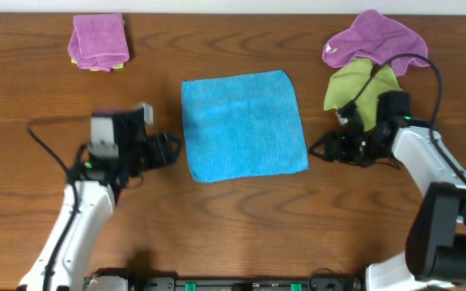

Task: Fold the cloth
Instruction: 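Grasp the blue cloth's left and right bottom corners with both grippers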

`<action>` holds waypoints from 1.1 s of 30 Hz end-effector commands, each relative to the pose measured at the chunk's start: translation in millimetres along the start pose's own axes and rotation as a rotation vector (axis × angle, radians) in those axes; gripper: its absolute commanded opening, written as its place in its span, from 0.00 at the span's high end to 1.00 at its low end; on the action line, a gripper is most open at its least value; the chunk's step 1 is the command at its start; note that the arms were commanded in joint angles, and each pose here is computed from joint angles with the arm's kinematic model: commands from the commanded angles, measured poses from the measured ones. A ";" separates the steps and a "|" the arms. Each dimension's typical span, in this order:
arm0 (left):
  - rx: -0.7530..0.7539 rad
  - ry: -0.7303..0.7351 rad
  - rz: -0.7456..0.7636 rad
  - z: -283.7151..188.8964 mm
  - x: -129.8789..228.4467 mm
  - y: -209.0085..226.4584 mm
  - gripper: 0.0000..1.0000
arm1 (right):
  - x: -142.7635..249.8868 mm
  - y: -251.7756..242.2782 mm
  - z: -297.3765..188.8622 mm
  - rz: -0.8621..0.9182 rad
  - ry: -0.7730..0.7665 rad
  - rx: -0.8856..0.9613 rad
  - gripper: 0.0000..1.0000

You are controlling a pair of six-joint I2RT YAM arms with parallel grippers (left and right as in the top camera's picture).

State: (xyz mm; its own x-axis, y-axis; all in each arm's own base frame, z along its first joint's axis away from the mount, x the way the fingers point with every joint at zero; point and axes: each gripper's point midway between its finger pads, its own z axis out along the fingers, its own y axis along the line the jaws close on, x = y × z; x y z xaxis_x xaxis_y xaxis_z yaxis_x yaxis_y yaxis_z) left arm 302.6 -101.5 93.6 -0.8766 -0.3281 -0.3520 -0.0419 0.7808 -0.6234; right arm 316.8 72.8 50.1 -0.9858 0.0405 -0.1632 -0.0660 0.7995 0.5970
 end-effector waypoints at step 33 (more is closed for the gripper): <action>0.090 0.199 -0.282 59.7 66.7 28.9 0.42 | 25.7 -28.5 58.4 0.085 0.170 -0.010 0.40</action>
State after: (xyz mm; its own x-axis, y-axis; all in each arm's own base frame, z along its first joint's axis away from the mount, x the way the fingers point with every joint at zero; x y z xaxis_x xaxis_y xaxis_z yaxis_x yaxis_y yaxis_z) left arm 273.3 -132.2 14.9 -0.9158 -0.3995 -0.0410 -0.2375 0.6211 -0.7469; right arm 315.9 85.8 9.3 -0.9982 0.0261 -0.0532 -0.0148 0.7598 0.6500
